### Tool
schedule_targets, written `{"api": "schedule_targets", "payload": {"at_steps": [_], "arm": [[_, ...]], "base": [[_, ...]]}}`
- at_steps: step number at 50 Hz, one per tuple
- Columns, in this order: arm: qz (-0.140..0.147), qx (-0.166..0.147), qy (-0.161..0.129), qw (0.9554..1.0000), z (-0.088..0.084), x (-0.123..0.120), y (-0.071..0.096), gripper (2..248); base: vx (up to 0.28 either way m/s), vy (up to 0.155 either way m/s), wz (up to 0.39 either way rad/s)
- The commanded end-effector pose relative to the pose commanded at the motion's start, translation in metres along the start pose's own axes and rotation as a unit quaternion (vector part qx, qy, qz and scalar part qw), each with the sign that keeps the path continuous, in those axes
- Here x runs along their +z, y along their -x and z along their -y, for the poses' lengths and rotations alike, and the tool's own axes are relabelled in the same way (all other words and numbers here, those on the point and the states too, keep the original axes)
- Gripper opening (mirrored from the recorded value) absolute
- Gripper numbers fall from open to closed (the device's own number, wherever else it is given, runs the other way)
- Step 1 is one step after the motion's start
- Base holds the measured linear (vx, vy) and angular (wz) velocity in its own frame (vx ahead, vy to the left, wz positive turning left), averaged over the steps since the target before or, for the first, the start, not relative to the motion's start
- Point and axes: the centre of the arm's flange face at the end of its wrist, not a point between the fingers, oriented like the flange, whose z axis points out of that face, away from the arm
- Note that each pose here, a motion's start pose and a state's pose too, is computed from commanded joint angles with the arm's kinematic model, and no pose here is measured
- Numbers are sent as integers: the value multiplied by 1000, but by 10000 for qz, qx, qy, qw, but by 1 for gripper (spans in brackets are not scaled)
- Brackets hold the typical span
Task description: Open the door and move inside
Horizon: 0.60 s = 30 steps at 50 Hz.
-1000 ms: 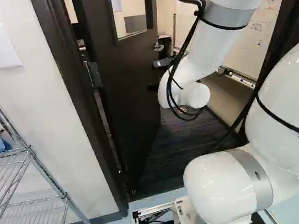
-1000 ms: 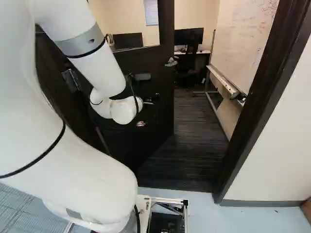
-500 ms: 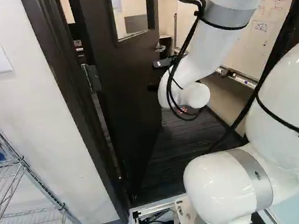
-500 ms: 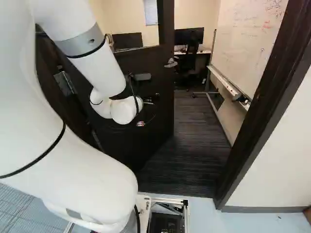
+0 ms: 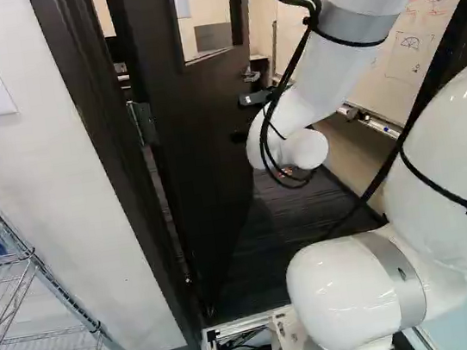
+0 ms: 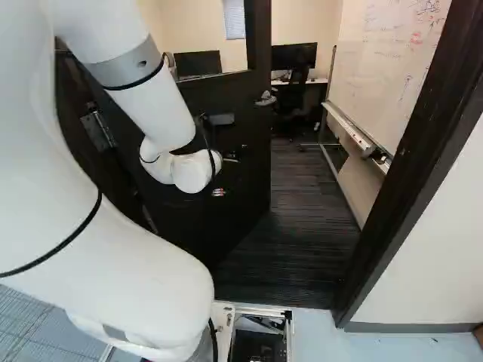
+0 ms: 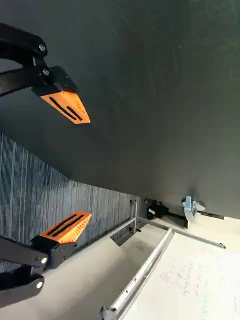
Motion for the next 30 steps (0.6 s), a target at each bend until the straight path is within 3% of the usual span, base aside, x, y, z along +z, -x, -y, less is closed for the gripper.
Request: {"api": "schedule_targets", "payload": {"at_steps": [30], "arm": [[15, -22, -79, 10000, 4, 29, -10, 247]], "base": [[0, 0, 0]]}}
